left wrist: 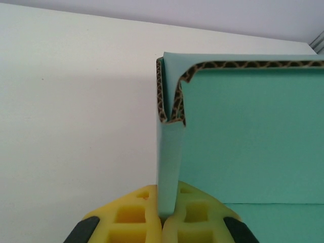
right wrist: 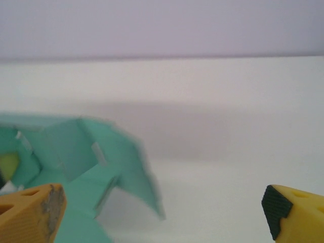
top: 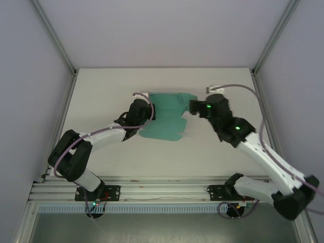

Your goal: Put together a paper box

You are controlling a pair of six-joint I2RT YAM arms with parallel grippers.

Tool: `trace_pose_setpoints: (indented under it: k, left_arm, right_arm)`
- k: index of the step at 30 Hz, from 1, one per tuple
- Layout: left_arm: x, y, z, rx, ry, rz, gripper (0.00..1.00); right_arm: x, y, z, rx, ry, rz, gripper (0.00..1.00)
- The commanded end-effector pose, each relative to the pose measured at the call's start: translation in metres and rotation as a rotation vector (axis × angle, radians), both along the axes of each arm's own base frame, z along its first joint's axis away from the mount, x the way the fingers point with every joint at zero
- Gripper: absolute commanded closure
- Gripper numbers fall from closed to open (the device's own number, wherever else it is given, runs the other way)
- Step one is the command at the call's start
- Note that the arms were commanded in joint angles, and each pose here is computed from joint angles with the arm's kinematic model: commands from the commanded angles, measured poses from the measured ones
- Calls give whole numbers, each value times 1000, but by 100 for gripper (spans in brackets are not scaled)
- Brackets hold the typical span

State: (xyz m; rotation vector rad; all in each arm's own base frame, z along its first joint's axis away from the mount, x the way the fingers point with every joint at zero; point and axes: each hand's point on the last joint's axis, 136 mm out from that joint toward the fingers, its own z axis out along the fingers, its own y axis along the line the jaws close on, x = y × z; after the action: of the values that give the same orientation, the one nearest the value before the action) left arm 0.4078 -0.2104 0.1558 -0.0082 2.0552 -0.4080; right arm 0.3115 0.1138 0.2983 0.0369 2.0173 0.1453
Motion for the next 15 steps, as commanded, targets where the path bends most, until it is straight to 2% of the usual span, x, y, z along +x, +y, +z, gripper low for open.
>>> trace_pose_setpoints:
  k: [1, 3, 5, 10, 15]
  left_arm:
    - [0, -2, 20, -27, -60, -32, 100]
    - [-1, -4, 21, -36, -61, -44, 100]
    - [-1, -5, 21, -38, -63, -49, 100]
    - [0, -7, 20, -34, -54, -54, 100]
    - [1, -7, 19, -31, -47, -51, 100]
  right_arm:
    - [7, -46, -10, 76, -1, -96, 0]
    - [11, -74, -28, 94, 58, -157, 1]
    - [18, -73, -46, 110, 114, -101, 3]
    - [29, -14, -72, 194, 218, 226, 12]
    - [21, 43, -66, 312, 221, 549, 20]
